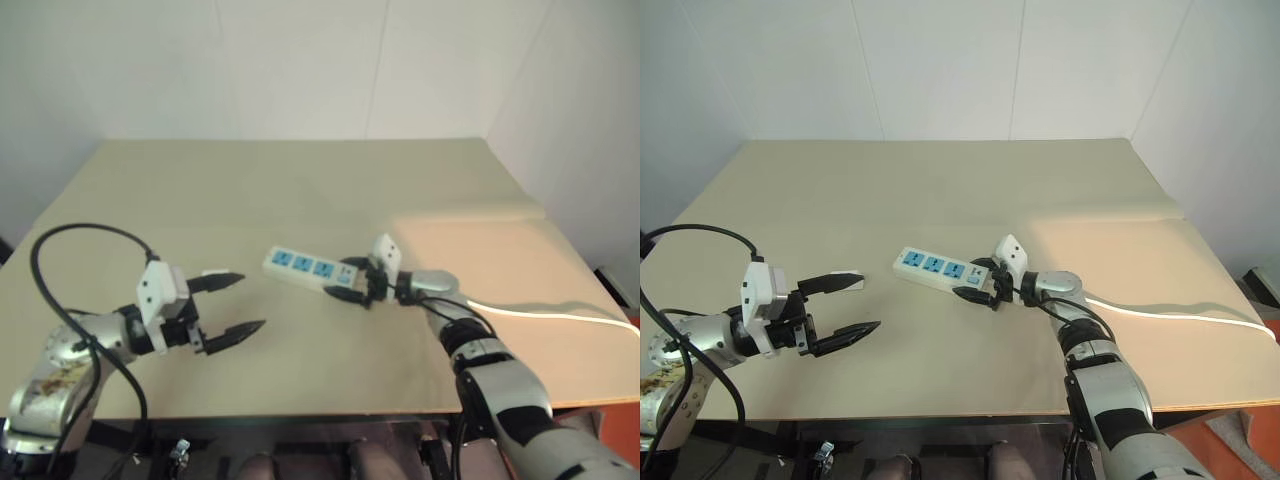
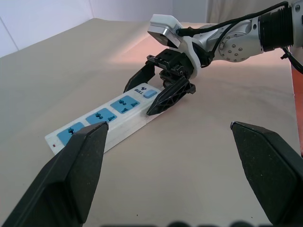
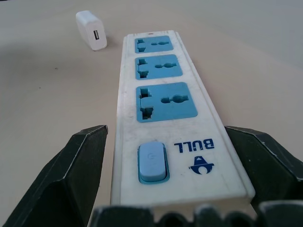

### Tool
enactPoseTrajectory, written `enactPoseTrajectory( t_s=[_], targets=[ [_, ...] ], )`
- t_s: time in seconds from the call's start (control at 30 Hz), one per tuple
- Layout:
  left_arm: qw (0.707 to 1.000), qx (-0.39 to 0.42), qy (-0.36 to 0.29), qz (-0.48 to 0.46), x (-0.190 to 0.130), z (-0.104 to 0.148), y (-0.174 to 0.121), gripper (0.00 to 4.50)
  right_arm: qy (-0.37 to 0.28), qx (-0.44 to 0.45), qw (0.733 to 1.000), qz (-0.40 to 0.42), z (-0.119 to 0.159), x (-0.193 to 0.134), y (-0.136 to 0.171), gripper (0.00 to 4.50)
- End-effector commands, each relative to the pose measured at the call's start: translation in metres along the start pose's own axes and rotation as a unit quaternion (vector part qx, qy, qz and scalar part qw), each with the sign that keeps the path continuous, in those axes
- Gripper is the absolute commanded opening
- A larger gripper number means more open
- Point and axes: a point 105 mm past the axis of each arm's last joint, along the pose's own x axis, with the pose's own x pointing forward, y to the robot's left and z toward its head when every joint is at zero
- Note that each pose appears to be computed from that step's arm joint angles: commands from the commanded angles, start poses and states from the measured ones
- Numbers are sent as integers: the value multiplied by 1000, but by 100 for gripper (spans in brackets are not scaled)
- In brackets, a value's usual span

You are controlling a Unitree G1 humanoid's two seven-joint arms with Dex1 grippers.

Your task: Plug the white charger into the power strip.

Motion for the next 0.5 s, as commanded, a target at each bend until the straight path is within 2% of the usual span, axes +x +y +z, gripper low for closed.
enactPoseTrajectory(
  t_s=[0.03,0.23,0.5],
  targets=[
    [1000,26,-10,1,-4,13,1,450,-5,-13,1000,4,2,2,2,447],
    [1000,28,-7,4,-7,14,3,450,1,-7,1000,-9,-6,3,3,447],
    [999,32,-2,2,-10,16,5,450,-28,11,999,-32,-10,3,4,447]
  ],
)
